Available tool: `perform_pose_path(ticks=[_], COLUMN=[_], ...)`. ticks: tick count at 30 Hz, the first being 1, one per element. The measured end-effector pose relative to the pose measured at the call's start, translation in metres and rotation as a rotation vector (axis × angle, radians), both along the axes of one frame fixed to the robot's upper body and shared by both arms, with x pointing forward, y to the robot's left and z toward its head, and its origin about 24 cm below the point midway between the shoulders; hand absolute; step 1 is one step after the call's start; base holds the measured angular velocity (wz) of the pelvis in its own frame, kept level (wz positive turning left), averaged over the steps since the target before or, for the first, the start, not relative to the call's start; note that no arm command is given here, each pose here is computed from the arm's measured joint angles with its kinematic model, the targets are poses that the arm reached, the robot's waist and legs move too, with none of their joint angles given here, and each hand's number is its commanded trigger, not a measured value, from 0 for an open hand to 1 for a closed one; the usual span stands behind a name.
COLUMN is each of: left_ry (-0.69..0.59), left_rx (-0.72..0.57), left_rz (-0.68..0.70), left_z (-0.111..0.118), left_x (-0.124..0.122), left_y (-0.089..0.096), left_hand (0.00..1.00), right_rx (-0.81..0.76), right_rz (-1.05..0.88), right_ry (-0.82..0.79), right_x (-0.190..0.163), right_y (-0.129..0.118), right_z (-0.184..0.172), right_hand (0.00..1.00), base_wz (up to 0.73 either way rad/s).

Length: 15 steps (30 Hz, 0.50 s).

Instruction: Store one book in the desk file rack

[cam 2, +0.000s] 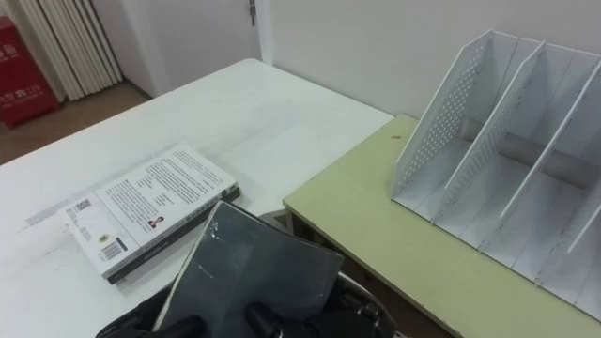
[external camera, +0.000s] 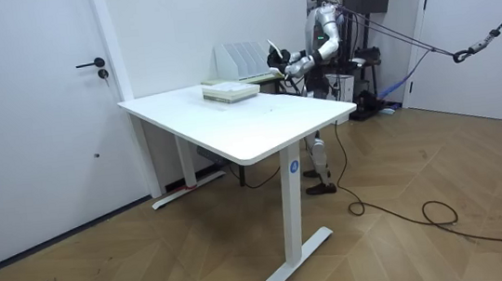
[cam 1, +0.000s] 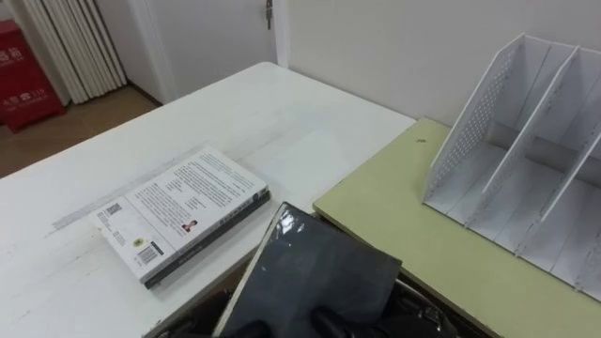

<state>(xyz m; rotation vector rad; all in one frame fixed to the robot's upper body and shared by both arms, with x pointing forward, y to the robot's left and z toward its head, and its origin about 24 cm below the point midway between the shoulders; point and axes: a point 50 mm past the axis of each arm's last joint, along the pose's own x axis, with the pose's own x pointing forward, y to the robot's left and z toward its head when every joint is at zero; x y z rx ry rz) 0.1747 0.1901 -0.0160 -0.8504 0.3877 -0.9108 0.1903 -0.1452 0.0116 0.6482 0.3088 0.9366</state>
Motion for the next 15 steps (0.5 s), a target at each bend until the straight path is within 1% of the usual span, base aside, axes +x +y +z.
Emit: perform_pose_path(ticks=[9, 10, 12, 15], left_ry=[0.004, 0.007, 0.007, 0.008], left_rx=[-0.003, -0.005, -0.005, -0.004], left_rz=[-0.005, -0.008, -0.008, -0.006], left_z=[0.0001, -0.0001, 0.0000, -0.0001], left_x=[0.0003, 0.0000, 0.0000, 0.0001], left_y=[-0.0004, -0.0007, -0.0007, -0.0005], left_hand=[1.00, 0.77, 0.00, 0.00], right_rx=[0.006, 0.008, 0.008, 0.007], right_rz=[-0.001, -0.001, -0.001, -0.001], right_ry=[0.001, 0.001, 0.001, 0.001], right_x=[0.0000, 0.0000, 0.0000, 0.0000], right_y=[0.0003, 0.0007, 0.0007, 0.0006], right_z=[0.0002, 0.0002, 0.0002, 0.0002], right_hand=[1.00, 1.00, 1.00, 1.00], base_wz=[0.00, 0.00, 0.00, 0.00])
